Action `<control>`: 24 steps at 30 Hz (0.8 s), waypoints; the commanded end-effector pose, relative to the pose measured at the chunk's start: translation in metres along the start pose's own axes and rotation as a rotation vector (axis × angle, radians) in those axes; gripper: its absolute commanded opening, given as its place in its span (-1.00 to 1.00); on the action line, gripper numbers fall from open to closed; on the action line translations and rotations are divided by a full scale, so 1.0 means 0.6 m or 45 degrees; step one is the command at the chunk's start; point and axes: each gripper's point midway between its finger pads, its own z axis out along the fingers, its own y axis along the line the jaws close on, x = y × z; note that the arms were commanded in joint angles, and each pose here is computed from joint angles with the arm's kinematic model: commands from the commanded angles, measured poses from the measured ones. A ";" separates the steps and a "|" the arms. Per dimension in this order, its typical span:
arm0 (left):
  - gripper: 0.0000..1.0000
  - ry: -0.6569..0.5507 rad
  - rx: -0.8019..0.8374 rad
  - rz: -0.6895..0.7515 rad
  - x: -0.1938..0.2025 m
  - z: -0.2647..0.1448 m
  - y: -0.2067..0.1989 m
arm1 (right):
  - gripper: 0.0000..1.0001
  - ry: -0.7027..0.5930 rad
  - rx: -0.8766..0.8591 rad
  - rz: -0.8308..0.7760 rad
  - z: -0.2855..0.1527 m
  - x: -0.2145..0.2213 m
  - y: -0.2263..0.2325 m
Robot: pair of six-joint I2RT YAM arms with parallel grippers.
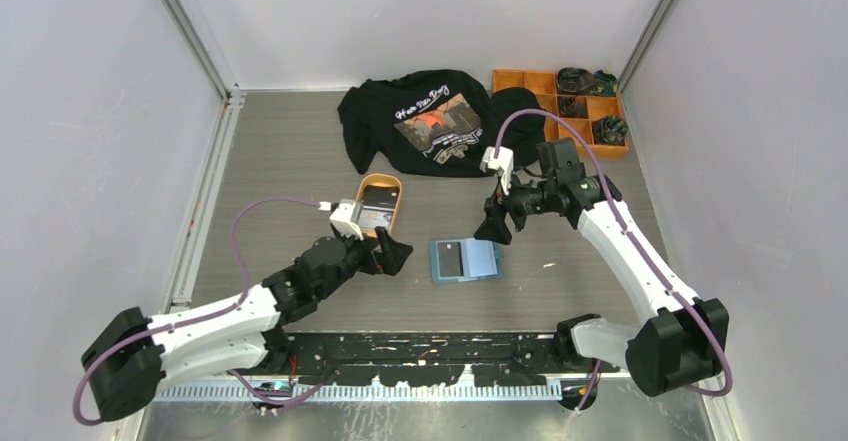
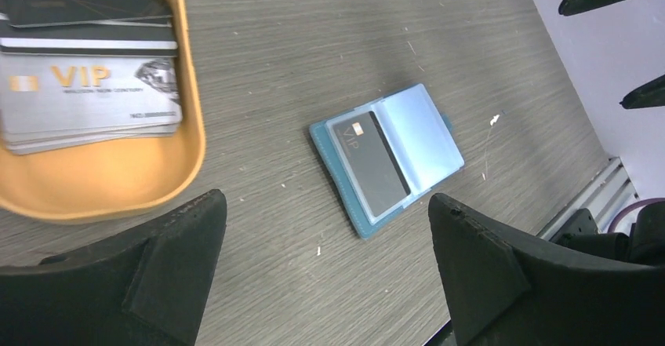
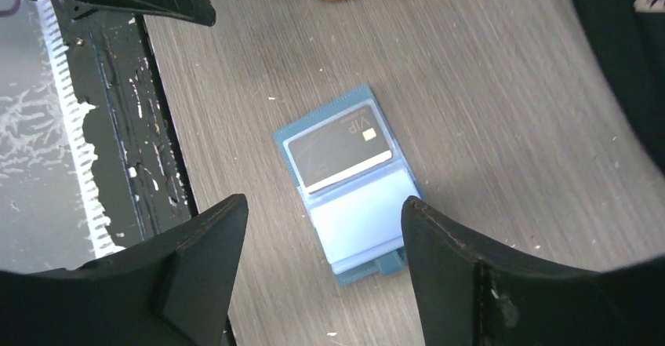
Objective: Put the credit cards into the card holder
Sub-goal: Open the card holder at the center of the board.
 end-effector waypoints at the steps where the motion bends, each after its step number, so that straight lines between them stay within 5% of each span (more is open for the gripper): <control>1: 0.99 -0.114 -0.040 0.045 -0.043 -0.019 0.013 | 0.56 -0.079 -0.027 -0.214 -0.009 -0.053 0.007; 11: 0.99 -0.040 0.045 -0.026 -0.072 -0.007 0.003 | 0.65 -0.116 -0.052 -0.180 -0.006 -0.028 0.020; 18: 0.94 0.016 0.137 -0.309 -0.099 0.009 0.008 | 0.66 -0.105 -0.010 -0.124 -0.002 -0.024 0.006; 24: 0.83 -0.004 -0.012 -0.620 -0.102 0.032 0.066 | 0.64 -0.073 0.019 -0.021 0.009 -0.017 -0.010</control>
